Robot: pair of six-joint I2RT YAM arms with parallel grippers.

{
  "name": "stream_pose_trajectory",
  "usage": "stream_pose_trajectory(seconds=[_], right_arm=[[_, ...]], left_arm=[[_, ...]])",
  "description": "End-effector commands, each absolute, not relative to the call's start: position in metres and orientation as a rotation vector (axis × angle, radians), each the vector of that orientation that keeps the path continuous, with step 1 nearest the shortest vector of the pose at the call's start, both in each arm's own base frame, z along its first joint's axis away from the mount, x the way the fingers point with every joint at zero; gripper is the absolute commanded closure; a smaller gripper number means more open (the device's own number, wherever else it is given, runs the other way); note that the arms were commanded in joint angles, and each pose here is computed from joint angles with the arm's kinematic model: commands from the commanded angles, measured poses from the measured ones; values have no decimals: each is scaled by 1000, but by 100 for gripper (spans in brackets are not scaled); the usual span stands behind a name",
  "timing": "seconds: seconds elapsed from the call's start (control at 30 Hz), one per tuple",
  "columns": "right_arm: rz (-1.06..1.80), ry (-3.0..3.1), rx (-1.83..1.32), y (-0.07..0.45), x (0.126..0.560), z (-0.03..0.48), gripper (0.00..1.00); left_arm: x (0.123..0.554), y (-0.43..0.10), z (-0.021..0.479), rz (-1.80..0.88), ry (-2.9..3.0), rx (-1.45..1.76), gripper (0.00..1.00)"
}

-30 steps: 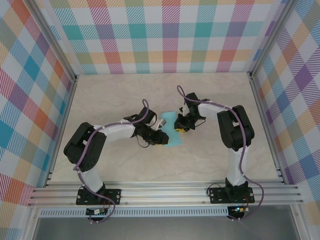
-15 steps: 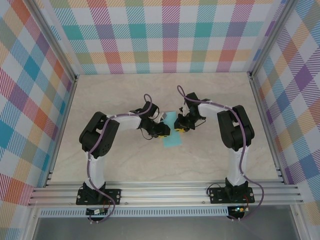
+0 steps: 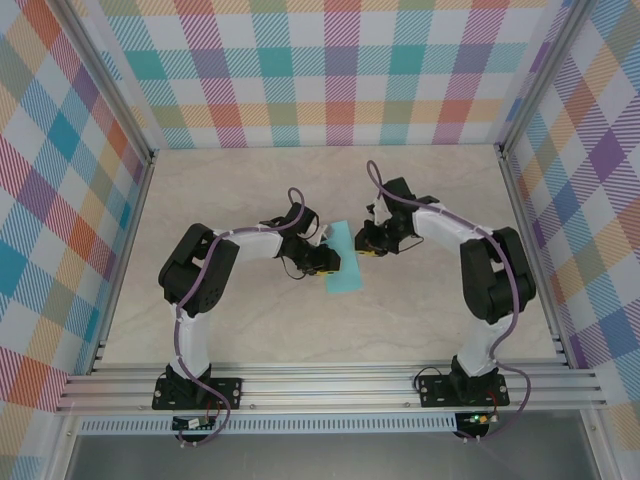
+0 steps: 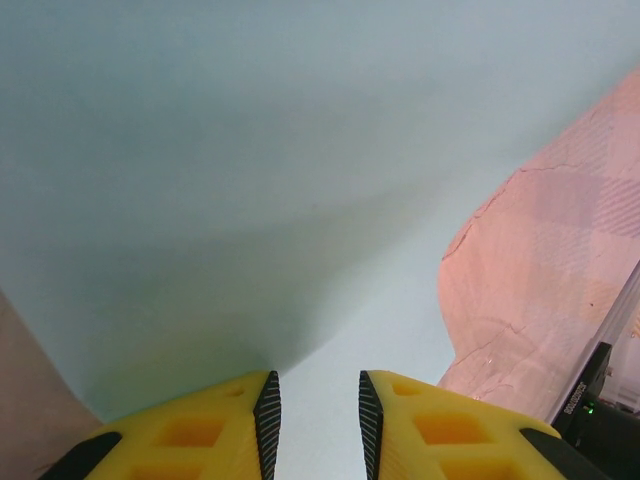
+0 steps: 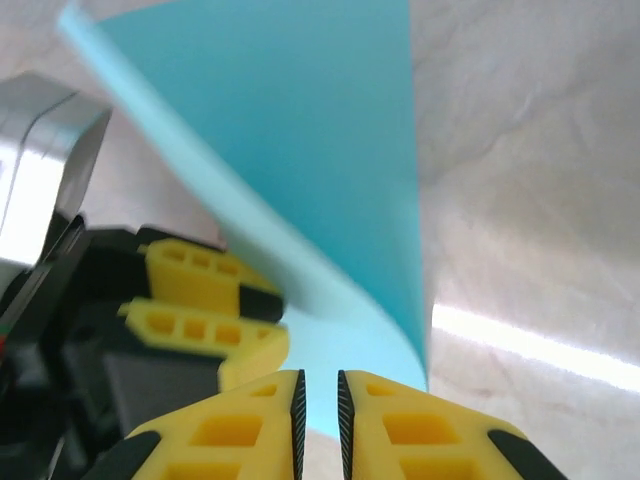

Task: Fold a paper plane with a square sheet of paper (fold left side to right side)
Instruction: Hold the square sheet of paper at the center of the table, then first fold the square sheet of paper in half at the center of the table.

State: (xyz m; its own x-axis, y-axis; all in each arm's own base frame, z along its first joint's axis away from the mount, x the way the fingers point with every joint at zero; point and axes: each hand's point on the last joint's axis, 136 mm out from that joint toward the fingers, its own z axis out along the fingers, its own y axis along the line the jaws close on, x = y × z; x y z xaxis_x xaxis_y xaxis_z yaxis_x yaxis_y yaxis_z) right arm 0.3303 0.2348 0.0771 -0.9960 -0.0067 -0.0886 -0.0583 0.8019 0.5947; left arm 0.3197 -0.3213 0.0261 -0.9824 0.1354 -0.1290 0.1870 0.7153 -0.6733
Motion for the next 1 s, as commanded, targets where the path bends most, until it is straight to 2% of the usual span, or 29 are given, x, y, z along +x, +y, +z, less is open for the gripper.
stream_pose_trajectory(seconds=[0.0, 0.17, 0.53, 0.67, 0.97], right_arm=[[1077, 2984, -56, 243, 295, 65, 84], [1097, 3060, -25, 257, 276, 35, 84], [792, 3220, 34, 228, 265, -14, 85], [762, 3247, 41, 223, 259, -22, 85], [765, 3256, 40, 223, 257, -25, 85]], left_arm=[[312, -312, 10, -1029, 2912, 233, 71], [312, -313, 10, -1027, 2912, 237, 71], [325, -320, 36, -1094, 2846, 247, 69], [339, -322, 49, -1107, 2807, 249, 67], [355, -311, 33, -1073, 2839, 221, 67]])
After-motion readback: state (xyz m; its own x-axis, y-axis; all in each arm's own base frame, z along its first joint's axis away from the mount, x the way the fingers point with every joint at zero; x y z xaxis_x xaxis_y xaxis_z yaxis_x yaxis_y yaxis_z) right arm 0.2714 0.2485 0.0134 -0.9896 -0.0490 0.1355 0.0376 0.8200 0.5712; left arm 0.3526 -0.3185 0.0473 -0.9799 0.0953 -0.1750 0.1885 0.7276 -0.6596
